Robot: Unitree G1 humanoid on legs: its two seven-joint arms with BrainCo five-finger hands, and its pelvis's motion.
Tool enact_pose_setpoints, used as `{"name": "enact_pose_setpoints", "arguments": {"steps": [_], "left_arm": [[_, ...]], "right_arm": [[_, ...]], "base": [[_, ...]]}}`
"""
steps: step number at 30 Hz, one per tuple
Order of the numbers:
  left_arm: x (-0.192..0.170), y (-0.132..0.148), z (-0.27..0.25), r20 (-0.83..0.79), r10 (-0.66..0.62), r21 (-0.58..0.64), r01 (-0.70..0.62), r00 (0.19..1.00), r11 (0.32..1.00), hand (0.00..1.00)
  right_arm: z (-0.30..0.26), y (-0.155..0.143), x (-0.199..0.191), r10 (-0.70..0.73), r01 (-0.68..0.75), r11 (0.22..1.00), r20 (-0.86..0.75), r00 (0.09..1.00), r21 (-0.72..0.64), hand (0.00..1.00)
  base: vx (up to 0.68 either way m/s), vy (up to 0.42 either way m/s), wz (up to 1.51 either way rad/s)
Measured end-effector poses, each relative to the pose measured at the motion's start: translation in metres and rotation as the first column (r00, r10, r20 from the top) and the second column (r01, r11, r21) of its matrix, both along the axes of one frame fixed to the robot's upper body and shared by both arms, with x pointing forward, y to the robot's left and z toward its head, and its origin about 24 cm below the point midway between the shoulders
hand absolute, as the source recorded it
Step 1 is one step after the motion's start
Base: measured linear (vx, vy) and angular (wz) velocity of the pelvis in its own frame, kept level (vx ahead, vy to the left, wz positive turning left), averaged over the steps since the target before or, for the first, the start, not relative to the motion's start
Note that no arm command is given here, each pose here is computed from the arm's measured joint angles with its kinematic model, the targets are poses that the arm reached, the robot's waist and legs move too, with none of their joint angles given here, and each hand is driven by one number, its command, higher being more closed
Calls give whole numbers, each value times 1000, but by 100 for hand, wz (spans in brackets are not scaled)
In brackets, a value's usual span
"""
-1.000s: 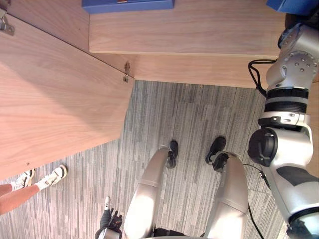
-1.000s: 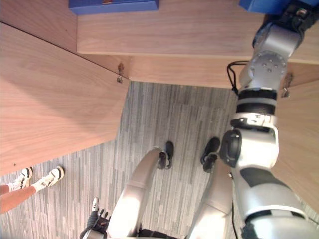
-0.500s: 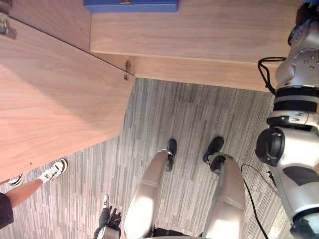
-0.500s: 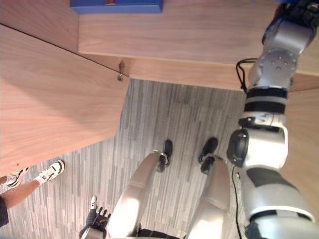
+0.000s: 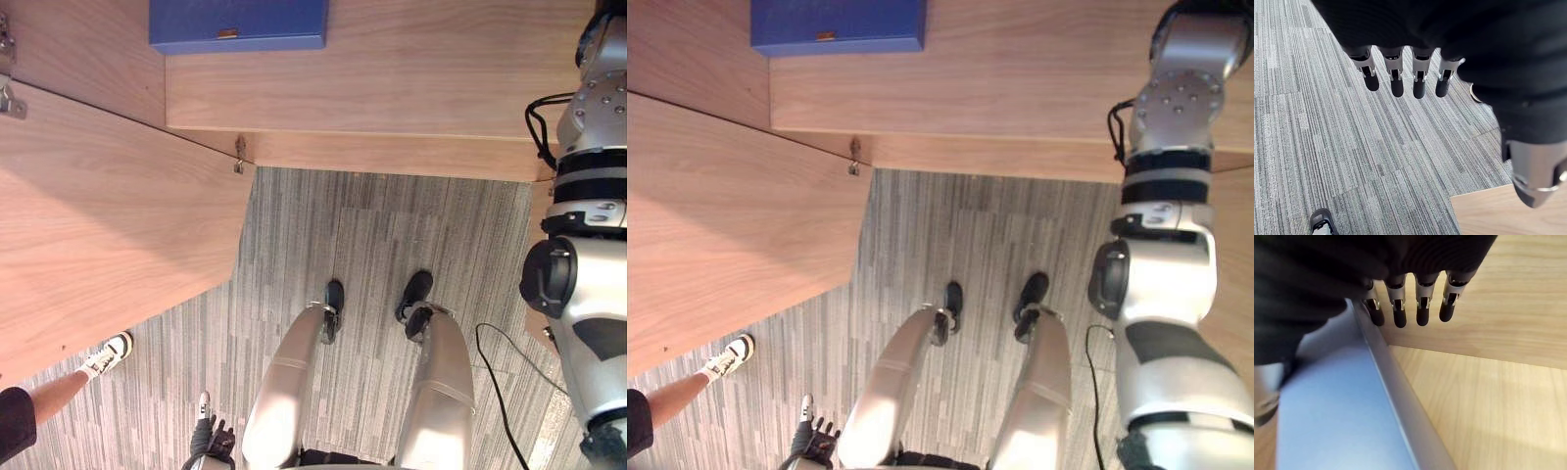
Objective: Walk over to the cabinet, pick up the folder, carry it to the office cabinet, place the folder inside the office cabinet, then close the office cabinet door
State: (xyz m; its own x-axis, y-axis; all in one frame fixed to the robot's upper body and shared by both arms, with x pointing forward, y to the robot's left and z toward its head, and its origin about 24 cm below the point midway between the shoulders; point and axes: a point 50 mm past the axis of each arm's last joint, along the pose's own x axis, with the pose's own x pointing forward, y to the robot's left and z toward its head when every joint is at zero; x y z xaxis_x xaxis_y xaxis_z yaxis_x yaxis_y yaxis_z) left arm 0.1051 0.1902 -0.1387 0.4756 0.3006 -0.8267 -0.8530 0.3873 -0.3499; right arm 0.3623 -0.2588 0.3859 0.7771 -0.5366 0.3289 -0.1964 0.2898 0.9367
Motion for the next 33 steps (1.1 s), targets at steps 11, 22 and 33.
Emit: {"name": "enact_pose_setpoints", "arguments": {"steps": [11,22,33], "left_arm": [[-3,1,0,-4,7,6,-7,1000,1000,0],[0,6,3,17,24,18,-24,1000,1000,0],[-3,10,2,12,45,26,-45,999,999,0]], "right_arm": [[-29,7,23,-4,-18,994,-192,981,-112,0],[-112,35,56,-61,-158,929,-558,827,-336,0],[-134,39,59,-88,-215,896,-630,772,-389,0]], "base": [[0,0,0],[-2,8,-1],[-6,1,0]]}}
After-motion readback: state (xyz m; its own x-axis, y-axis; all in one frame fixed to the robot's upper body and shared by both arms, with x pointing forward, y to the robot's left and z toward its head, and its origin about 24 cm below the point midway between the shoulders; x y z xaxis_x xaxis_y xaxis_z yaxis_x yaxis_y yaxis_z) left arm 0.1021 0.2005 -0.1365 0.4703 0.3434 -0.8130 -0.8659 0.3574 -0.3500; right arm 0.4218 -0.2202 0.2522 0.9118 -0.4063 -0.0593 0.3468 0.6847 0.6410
